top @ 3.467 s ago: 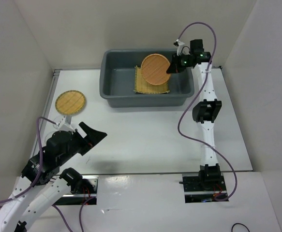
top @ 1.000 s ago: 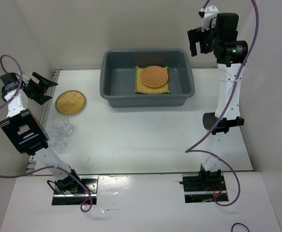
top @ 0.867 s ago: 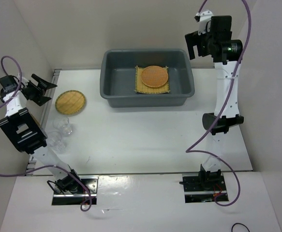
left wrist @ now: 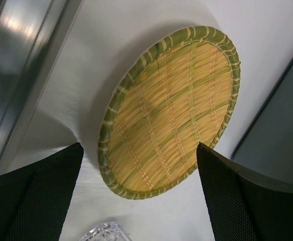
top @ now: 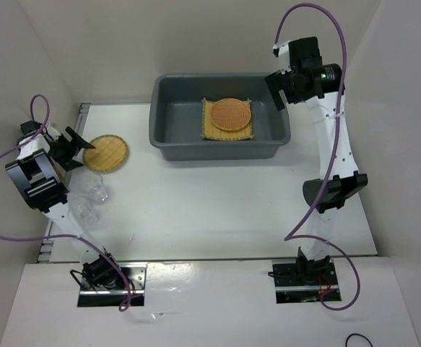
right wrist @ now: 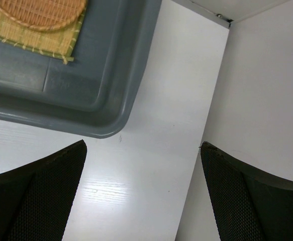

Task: Place the mixed dishes into the plastic bin

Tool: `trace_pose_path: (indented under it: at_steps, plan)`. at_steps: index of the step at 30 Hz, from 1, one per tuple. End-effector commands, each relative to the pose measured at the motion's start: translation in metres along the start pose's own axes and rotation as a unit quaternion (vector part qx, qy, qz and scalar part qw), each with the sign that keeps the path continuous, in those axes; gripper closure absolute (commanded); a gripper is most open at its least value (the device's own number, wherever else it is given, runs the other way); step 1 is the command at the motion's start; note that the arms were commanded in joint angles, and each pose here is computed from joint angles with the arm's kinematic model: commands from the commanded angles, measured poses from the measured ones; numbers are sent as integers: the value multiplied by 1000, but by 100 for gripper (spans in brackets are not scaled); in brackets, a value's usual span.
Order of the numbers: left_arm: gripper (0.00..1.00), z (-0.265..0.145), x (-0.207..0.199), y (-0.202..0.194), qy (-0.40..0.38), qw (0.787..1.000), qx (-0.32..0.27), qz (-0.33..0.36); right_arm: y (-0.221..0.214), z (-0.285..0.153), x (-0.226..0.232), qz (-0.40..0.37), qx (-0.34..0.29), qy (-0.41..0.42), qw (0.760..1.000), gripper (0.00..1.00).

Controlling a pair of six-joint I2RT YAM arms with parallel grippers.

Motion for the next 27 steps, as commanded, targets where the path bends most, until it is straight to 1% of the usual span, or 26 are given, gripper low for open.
trace_pose_path:
  at_steps: [1,6,7,8,10,11,14,16,19,22,24,25,26,27]
  plan:
    - [0,9,6,13,10,1000,-11,-1,-1,-24,-9,3,-12,-31,999,2]
    - [0,15,2,13,4,1000,5,-3,-3,-22,-8,1,-8,-29,1000,2]
    - [0,12,-5,13,-24,1000,15,0,-3,-22,-9,2,-6,-33,999,2]
    - [0,22,-1,11,-35,999,34,-12,-3,-22,-9,2,-6,-33,999,2]
    - [0,31,-10,6,-67,996,60,-6,-3,-22,-9,2,-6,-33,999,2]
    - [0,39,-11,0,-83,993,84,-6,-3,-22,-9,2,-6,-33,999,2]
    - [0,49,-25,-15,-116,986,121,1,-2,-24,-10,3,-9,-35,999,2]
    - [0,56,-29,-22,-131,982,136,-1,-2,-24,-10,3,-9,-35,999,2]
    - [0,70,-33,-31,-133,977,164,-9,-2,-24,-10,3,-9,-35,999,2]
    - [5,83,-40,-43,-134,974,184,-1,-1,-24,-9,3,-12,-31,999,2]
    - [12,86,-44,-48,-155,967,201,1,-1,-24,-9,3,-12,-31,999,2]
    - [12,90,-39,-52,-157,965,210,-11,-1,-24,-9,3,-12,-31,999,2]
    - [12,91,-42,-59,-177,958,227,-15,-1,-23,-8,3,-14,-26,1000,2]
    - [14,93,-41,-60,-186,955,229,-17,-1,-23,-8,3,-14,-26,1000,2]
Point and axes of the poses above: each gripper's point midway between its finger pads, its own z axis out along the fingers, its own x axis along the line the jaws close on, y = z × x, the point moved 8 cm from there along -z, back along the fingers, and after that the axes turned 13 degrees about -z, right-handed, at the moved point
